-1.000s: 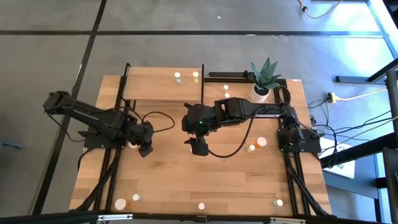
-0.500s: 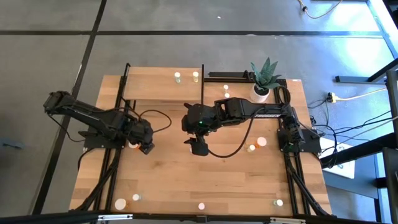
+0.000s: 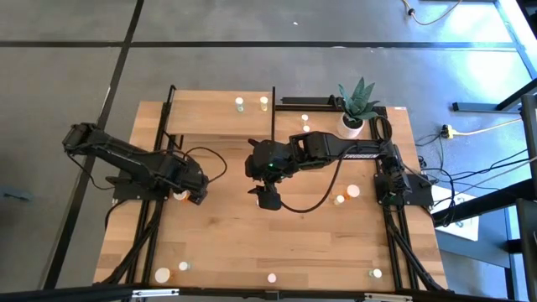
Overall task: Pick and place medicine bottles onto shelf by color
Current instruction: Put the top left orange pill bottle on the shelf
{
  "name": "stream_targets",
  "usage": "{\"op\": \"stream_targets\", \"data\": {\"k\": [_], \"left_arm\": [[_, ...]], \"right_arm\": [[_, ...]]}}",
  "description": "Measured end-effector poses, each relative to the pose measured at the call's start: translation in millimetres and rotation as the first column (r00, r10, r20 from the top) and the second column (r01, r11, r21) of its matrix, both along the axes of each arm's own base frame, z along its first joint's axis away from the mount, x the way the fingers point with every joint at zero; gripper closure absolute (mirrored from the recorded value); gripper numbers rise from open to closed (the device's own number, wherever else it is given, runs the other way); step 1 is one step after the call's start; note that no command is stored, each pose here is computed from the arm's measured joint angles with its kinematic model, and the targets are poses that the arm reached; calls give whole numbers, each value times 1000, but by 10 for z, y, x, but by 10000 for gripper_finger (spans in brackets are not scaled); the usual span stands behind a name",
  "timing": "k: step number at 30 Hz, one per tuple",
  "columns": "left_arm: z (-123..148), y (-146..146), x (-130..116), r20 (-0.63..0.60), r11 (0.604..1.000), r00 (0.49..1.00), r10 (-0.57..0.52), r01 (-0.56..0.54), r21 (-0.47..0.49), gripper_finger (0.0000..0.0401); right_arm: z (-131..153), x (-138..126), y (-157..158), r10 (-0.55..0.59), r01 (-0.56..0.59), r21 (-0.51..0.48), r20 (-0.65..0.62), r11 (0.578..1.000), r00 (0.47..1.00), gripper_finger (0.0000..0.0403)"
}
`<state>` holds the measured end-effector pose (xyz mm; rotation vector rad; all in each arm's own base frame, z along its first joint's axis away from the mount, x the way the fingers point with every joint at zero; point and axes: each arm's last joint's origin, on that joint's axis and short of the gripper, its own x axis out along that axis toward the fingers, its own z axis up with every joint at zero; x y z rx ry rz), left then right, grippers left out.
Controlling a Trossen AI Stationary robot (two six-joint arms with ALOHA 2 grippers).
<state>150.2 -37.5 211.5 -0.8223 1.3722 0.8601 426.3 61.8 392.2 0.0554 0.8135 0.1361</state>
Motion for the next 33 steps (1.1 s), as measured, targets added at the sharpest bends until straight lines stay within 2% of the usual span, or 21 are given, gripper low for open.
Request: {"op": "stream_targets", "data": {"k": [5,15,33], "left_arm": [[-69,-8,26,-76,1000,997,22,-21,18,72],[-161,-34,62,-179,1000,984,26,-28,-8,72],[-179,-64,125,-137,997,990,23,-33,-70,72]], "right_arm": [[0,0,0,0,0,0,0,1000,1000,166],[2,-1,0,0,0,0,0,1000,1000,166],[2,-1,-2,-2,2,1,1,1000,1000,166]]}}
